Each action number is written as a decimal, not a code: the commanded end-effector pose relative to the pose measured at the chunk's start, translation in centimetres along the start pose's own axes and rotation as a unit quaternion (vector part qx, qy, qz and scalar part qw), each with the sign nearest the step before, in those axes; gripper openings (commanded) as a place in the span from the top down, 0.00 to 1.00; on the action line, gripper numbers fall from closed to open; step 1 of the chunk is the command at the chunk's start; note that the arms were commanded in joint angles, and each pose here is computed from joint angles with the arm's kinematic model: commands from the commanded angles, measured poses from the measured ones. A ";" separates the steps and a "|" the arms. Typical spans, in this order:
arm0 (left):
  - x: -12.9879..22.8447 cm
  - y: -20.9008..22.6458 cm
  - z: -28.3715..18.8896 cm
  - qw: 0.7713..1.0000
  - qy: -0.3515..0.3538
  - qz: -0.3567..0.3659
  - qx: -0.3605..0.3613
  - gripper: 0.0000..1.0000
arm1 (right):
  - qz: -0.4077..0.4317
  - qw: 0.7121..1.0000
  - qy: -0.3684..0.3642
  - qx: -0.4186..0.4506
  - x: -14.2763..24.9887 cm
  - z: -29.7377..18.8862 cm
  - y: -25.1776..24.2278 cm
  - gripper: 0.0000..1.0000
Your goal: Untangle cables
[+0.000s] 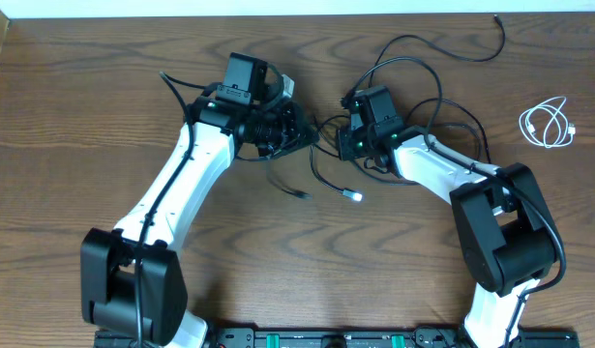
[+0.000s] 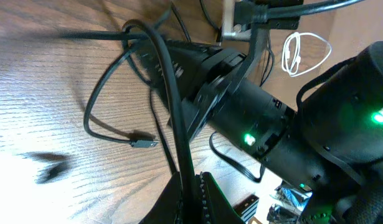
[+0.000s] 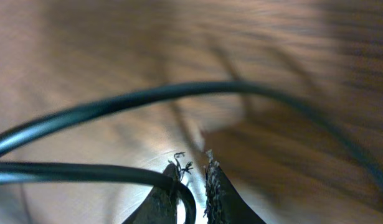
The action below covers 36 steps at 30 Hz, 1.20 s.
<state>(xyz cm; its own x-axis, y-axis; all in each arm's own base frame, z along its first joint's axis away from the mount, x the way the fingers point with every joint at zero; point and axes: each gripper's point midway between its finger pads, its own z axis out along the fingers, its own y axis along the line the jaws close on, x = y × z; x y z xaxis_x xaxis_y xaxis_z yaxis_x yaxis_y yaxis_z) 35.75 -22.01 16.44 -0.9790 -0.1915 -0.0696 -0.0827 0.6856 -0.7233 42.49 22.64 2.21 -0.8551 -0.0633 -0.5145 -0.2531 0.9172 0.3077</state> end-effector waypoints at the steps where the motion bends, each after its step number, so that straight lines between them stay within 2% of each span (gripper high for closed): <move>1: -0.3 -3.0 -4.9 0.997 -0.055 0.037 0.036 0.93 | 0.065 0.993 -0.026 0.097 -0.6 -0.2 -4.7 0.89; 5: -0.6 -4.9 -10.4 0.988 -0.135 0.068 0.045 0.93 | 0.084 0.990 -0.027 0.108 -0.8 -0.5 -6.0 0.89; 9: 0.2 -6.8 -18.1 0.963 -0.249 0.092 0.056 0.93 | 0.093 0.989 -0.024 0.111 -0.7 -0.5 -6.4 0.89; 15: 1.6 -7.7 -23.2 0.936 -0.331 0.109 0.052 0.93 | 0.093 0.989 -0.024 0.111 -0.6 -0.5 -6.4 0.89; 21: 0.3 -4.8 -27.2 0.893 -0.443 0.072 -0.043 0.93 | 0.094 0.989 -0.021 0.113 -0.5 -0.6 -6.6 0.87; 26: -0.5 -3.0 -30.5 0.848 -0.518 0.044 -0.102 0.93 | 0.097 0.988 -0.020 0.115 -0.5 -0.6 -6.9 0.87; 27: -0.7 -3.0 -32.3 0.825 -0.552 0.037 -0.112 0.93 | 0.097 0.988 -0.020 0.115 -0.5 -0.6 -6.9 0.86; 30: -1.3 -4.7 -35.0 0.790 -0.607 0.037 -0.085 0.93 | 0.097 0.989 -0.020 0.114 -0.5 -0.6 -6.8 0.85; 32: -1.9 -7.0 -37.4 0.757 -0.650 0.055 -0.046 0.93 | 0.097 0.989 -0.020 0.114 -0.5 -0.6 -6.9 0.82; 33: -2.3 -8.4 -39.0 0.732 -0.678 0.064 -0.020 0.93 | 0.097 0.989 -0.020 0.114 -0.5 -0.6 -6.8 0.80; 35: -2.7 -10.5 -40.8 0.702 -0.707 0.081 0.017 0.93 | 0.097 0.988 -0.020 0.115 -0.5 -0.6 -6.9 0.79; 36: -3.0 -11.9 -42.1 0.678 -0.728 0.093 0.045 0.93 | 0.097 0.988 -0.019 0.115 -0.4 -0.6 -6.9 0.79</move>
<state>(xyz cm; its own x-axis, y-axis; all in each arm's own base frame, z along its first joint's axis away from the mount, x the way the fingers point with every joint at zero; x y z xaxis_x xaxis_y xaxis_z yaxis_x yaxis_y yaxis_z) 32.10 -1.22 50.25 0.0980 -0.6299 -0.7705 0.0425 0.7762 -0.6291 44.44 16.81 1.52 -0.8541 0.1211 -0.5058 0.0014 0.9730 0.2306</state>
